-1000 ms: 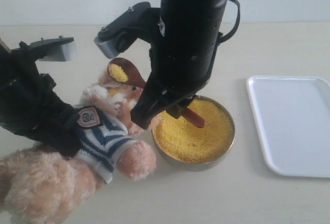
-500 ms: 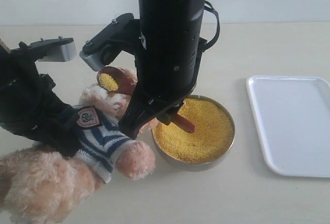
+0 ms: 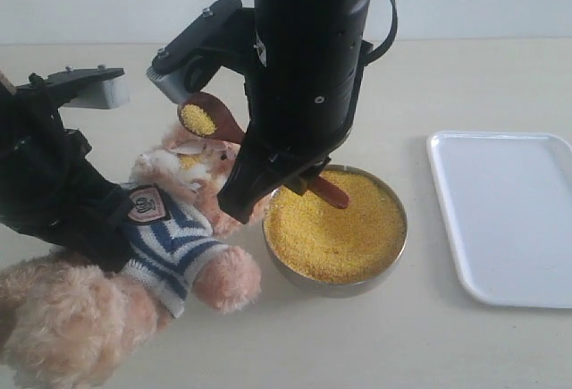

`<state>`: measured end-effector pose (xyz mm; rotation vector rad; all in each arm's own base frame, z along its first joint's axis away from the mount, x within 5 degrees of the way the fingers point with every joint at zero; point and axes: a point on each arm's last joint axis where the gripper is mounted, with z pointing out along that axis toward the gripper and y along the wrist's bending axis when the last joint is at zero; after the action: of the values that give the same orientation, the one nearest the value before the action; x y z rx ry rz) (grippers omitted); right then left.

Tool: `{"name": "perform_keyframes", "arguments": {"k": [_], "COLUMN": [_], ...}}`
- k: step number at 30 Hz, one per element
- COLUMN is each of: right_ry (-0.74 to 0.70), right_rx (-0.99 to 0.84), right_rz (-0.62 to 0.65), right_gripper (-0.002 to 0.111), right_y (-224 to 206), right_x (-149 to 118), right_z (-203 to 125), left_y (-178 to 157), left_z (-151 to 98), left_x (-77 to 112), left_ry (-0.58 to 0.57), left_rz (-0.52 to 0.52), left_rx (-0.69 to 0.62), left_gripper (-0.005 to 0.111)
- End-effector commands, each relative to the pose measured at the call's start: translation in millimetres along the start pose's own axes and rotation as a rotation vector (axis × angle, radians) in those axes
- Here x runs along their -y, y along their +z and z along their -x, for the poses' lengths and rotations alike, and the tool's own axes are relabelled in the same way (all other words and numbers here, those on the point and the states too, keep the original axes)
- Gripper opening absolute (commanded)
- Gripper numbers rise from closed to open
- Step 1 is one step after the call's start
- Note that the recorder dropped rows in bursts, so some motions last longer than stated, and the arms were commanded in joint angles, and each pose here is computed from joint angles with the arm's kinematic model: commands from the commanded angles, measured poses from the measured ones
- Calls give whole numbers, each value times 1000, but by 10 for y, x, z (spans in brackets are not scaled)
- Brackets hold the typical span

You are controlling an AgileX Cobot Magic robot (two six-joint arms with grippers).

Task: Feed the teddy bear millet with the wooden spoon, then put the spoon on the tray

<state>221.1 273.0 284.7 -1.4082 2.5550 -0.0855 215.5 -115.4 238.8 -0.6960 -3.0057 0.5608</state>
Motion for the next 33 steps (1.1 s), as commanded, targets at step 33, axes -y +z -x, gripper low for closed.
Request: {"name": "perform_keyframes", "arguments": {"k": [33], "right_ry": [-120], "right_rx": [-63], "right_rz": [-121], "right_gripper": [-1], "right_y": [126], "right_x": [-191], "right_z": [-114], "left_y": [-13], "left_z": [33], "left_x": [5], "left_ry": [-14], "left_rz": [-4], "left_rx": [29], "left_gripper": [4]}}
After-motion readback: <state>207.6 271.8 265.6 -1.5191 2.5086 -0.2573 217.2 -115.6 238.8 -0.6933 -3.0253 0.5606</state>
